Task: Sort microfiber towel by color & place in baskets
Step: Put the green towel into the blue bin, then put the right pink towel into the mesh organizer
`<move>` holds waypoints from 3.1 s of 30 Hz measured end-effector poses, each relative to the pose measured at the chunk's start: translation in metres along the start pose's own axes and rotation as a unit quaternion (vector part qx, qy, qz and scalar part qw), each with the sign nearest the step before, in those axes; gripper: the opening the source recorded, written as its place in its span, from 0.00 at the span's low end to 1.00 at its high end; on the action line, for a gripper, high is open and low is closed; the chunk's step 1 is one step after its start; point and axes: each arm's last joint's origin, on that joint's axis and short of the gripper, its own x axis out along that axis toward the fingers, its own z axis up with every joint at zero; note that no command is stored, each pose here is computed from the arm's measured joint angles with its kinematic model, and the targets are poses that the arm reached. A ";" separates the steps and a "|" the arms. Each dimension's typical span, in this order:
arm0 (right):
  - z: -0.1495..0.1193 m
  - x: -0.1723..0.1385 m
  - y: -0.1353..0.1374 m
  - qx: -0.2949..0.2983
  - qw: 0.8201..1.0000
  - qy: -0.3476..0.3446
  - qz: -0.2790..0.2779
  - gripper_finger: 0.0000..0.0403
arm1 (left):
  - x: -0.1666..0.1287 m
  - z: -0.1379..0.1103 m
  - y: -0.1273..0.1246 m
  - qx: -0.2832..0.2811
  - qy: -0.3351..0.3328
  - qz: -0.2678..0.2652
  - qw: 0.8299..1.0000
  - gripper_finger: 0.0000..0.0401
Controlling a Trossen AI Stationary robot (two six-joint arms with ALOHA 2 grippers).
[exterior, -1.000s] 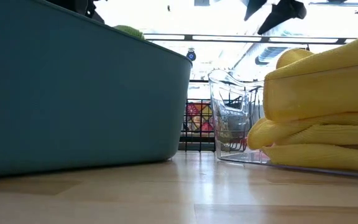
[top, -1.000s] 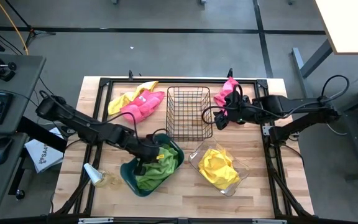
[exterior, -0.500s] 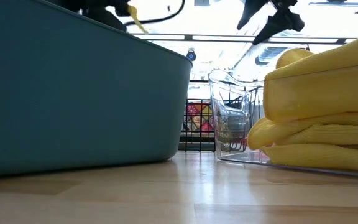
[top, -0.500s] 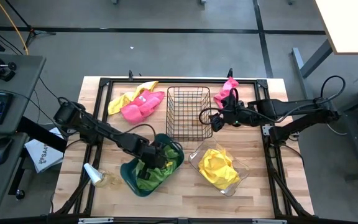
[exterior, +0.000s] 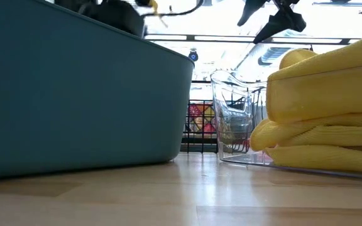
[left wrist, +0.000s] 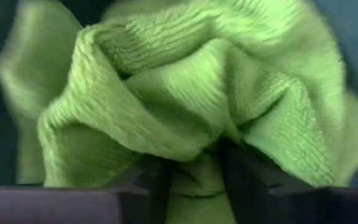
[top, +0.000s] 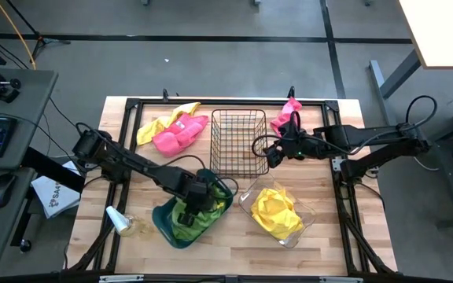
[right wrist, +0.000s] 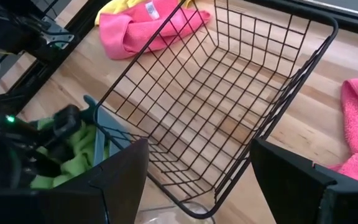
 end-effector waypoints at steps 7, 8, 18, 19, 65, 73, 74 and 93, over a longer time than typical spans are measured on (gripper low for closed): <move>0.000 0.000 0.000 0.000 1.000 0.001 0.001 0.69 | -0.044 0.023 0.000 0.016 0.030 -0.003 0.999 0.48; 0.000 0.000 0.000 0.000 1.000 0.001 0.001 0.69 | -0.050 0.025 -0.001 0.022 0.036 -0.004 0.999 0.50; 0.000 0.000 0.000 0.008 1.000 -0.004 -0.002 0.69 | -0.120 0.013 0.006 -0.005 0.062 0.000 0.998 0.53; 0.001 0.000 0.000 0.015 1.000 -0.007 -0.005 0.69 | -0.128 0.009 0.009 -0.019 0.033 0.003 0.999 0.53; 0.027 0.188 -0.268 0.200 0.929 0.173 -0.257 0.62 | -0.184 -0.093 0.130 -0.415 -0.469 0.185 0.757 0.53; 0.029 0.168 -0.226 0.168 0.944 0.165 -0.230 0.06 | -0.244 -0.111 0.138 -0.326 -0.498 0.265 0.759 0.53; 0.036 0.160 -0.219 0.166 0.951 0.142 -0.220 0.07 | -0.252 -0.114 0.137 -0.311 -0.500 0.275 0.760 0.53; 0.138 0.034 -0.052 0.038 0.929 -0.341 0.140 0.01 | -0.309 -0.139 0.126 -0.219 -0.566 0.391 0.692 0.53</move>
